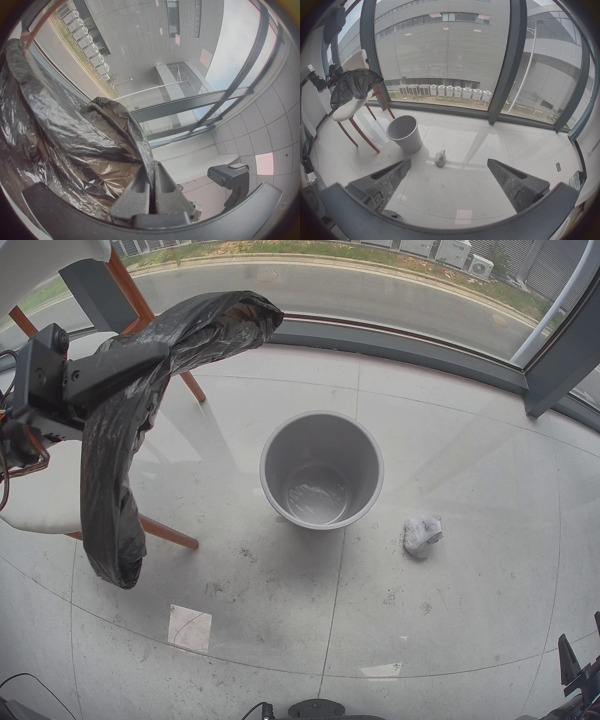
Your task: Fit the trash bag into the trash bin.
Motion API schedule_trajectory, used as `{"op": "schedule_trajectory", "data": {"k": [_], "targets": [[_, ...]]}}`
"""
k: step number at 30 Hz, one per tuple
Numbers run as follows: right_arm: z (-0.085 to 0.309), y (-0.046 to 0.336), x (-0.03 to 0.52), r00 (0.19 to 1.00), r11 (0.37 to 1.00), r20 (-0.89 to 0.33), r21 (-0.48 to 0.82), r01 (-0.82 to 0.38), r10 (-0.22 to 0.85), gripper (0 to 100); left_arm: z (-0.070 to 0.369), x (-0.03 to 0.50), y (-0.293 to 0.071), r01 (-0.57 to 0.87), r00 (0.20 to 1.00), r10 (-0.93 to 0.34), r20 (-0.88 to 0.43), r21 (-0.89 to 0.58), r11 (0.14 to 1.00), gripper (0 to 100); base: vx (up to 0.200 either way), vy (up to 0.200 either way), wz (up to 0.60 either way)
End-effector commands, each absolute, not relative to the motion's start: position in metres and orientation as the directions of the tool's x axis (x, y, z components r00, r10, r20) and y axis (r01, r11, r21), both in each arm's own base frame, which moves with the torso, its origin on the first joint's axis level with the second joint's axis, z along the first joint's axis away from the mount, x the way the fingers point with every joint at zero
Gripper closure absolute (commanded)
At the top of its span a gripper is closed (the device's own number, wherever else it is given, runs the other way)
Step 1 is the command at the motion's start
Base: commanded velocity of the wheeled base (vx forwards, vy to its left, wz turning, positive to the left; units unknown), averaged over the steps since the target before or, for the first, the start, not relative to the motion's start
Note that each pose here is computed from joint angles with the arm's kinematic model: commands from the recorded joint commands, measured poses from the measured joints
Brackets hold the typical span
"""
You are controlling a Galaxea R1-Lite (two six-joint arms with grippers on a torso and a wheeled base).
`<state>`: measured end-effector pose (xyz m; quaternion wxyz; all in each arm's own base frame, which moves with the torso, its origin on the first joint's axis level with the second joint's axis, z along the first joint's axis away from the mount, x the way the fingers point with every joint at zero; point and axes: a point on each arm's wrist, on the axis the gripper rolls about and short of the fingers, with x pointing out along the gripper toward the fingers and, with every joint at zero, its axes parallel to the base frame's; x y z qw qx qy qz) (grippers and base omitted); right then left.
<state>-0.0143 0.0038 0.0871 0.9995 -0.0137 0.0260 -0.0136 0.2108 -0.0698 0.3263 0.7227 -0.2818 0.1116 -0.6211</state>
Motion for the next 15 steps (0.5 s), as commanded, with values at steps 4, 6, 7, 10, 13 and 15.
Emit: {"op": "schedule_trajectory", "data": {"k": [4,6,7,10,13,15], "targets": [[0.082,0.004,-0.013,0.997,0.999,-0.069,-0.026,0.026,-0.027,0,0.307,0.242,-0.083,0.776,0.179,-0.966,0.187,-0.630,0.022,100,0.000,0.000,0.00],[0.082,0.004,-0.013,0.997,0.999,-0.069,-0.026,0.026,-0.027,0,0.301,0.250,-0.094,0.773,0.144,-0.970,0.198,-0.634,-0.014,100,0.000,0.000,0.00],[0.082,0.004,-0.013,0.997,0.999,-0.069,-0.027,0.026,-0.027,0,0.298,0.252,-0.096,0.773,0.137,-0.970,0.200,-0.634,-0.021,100,0.000,0.000,0.00],[0.082,0.004,-0.013,0.997,0.999,-0.069,-0.026,0.026,-0.027,0,0.285,0.268,-0.104,0.772,0.124,-0.971,0.206,-0.634,-0.036,100,0.000,0.000,0.00],[0.082,0.004,-0.013,0.997,0.999,-0.069,-0.026,0.026,-0.027,0,0.275,0.278,-0.111,0.780,0.104,-0.970,0.218,-0.623,-0.056,100,0.000,0.000,0.00],[0.082,0.004,-0.013,0.997,0.999,-0.069,-0.026,0.026,-0.027,0,0.265,0.288,-0.117,0.791,0.085,-0.968,0.236,-0.607,-0.078,100,0.000,0.000,0.00]]}}
